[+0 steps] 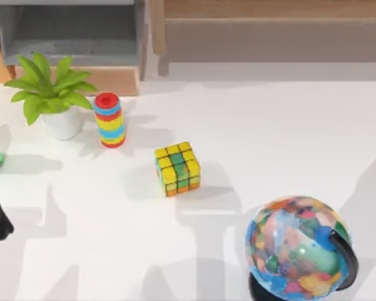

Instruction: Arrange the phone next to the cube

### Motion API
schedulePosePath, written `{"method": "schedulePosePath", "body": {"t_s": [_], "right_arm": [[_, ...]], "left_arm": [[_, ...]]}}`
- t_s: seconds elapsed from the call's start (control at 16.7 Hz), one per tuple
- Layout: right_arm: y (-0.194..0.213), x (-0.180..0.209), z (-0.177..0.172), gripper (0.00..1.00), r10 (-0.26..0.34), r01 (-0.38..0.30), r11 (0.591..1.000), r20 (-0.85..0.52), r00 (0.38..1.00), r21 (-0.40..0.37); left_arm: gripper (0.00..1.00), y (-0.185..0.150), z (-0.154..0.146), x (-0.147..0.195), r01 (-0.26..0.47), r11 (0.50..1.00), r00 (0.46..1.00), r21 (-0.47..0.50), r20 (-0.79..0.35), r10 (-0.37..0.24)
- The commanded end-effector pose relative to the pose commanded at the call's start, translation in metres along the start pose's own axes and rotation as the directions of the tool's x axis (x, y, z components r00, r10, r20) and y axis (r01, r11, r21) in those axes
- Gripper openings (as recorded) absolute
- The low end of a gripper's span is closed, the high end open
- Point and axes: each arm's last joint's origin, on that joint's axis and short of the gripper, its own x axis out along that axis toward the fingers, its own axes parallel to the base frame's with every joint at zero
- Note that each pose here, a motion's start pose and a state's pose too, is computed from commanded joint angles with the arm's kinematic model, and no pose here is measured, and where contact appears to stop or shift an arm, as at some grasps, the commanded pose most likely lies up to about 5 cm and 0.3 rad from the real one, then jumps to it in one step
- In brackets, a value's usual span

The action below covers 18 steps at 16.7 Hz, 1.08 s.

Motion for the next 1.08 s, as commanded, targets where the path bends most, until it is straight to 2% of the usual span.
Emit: {"method": "schedulePosePath", "body": {"t_s": [0.36, 0.84, 1.08], "right_arm": [[0.000, 0.000, 0.000, 0.02, 0.000, 0.000, 1.000, 0.000, 1.000, 0.000], [0.000, 0.000, 0.000, 0.00, 0.000, 0.000, 1.000, 0.000, 1.000, 0.000], [0.001, -0.016, 0.001, 0.00, -0.004, 0.004, 1.000, 0.004, 1.000, 0.002]], "left_arm": [[1.00, 0.000, 0.000, 0.000, 0.000, 1.000, 1.000, 0.000, 0.000, 0.000], [1.00, 0.000, 0.000, 0.000, 0.000, 1.000, 1.000, 0.000, 0.000, 0.000], [1.00, 0.000, 0.000, 0.000, 0.000, 1.000, 1.000, 0.000, 0.000, 0.000]]}}
